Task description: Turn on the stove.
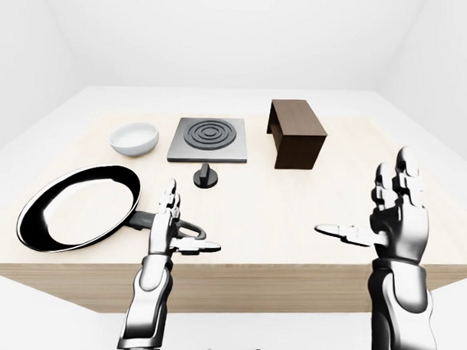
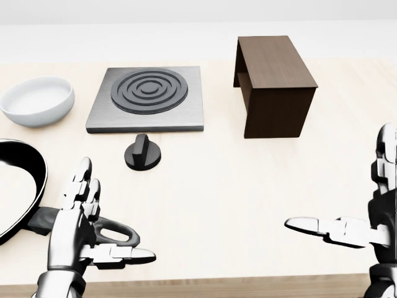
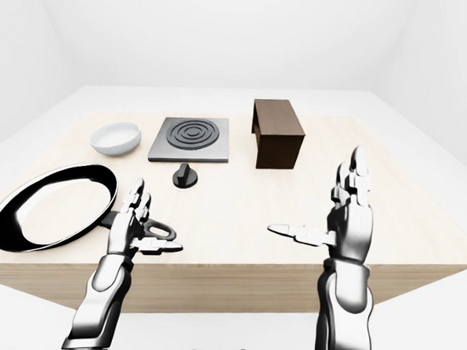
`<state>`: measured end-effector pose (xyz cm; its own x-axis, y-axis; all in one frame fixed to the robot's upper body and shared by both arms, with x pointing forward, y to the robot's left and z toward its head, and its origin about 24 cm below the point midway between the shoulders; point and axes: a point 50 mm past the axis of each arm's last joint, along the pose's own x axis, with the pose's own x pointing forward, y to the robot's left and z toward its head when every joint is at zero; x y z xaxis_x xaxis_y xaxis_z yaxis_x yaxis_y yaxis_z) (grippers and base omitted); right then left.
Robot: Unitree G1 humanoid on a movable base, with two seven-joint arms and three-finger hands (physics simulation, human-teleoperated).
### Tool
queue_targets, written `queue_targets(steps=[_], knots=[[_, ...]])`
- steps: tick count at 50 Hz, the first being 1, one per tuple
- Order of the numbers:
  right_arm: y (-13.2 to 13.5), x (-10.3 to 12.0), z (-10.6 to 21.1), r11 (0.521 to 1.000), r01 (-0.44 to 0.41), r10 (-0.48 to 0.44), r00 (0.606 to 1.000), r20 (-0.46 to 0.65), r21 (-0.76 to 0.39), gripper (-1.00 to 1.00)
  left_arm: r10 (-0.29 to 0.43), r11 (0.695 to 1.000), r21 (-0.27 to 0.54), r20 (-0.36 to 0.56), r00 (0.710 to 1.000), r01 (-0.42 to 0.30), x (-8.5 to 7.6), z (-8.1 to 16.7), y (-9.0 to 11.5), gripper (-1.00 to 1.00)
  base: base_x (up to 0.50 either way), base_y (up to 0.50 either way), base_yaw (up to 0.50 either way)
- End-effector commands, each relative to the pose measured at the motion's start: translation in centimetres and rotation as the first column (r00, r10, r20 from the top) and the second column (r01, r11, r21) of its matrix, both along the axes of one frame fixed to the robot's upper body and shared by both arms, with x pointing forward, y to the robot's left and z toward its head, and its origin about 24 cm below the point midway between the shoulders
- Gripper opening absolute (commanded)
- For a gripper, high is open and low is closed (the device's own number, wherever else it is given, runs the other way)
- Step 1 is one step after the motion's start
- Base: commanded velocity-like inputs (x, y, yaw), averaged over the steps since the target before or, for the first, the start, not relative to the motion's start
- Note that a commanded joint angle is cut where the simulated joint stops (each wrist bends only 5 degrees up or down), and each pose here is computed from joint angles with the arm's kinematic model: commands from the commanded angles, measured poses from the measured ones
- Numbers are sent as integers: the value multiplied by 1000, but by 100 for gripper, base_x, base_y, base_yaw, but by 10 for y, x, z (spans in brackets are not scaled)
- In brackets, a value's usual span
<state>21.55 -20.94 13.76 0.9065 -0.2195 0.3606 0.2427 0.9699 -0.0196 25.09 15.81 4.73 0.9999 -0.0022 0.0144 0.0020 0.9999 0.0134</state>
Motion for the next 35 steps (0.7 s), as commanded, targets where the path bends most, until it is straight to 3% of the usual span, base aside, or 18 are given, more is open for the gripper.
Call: queue_targets(steps=[1, 8, 25, 35], knots=[[-30, -42, 51, 984, 167, -149, 960, 237, -60, 100, -4, 1000, 2, 3, 1000, 4, -2, 2, -1, 100, 0, 0, 0], [-38, -53, 63, 977, 203, -176, 939, 296, -62, 100, -2, 1000, 0, 5, 1000, 2, -2, 3, -1, 100, 0, 0, 0], [-33, -47, 60, 984, 165, -141, 950, 279, -66, 100, -5, 1000, 3, 4, 1000, 5, -2, 2, -2, 100, 0, 0, 0], [-31, -47, 60, 985, 156, -130, 953, 275, -75, 100, -5, 1000, 7, 2, 1000, 5, -2, -1, -3, 100, 19, 0, 0]])
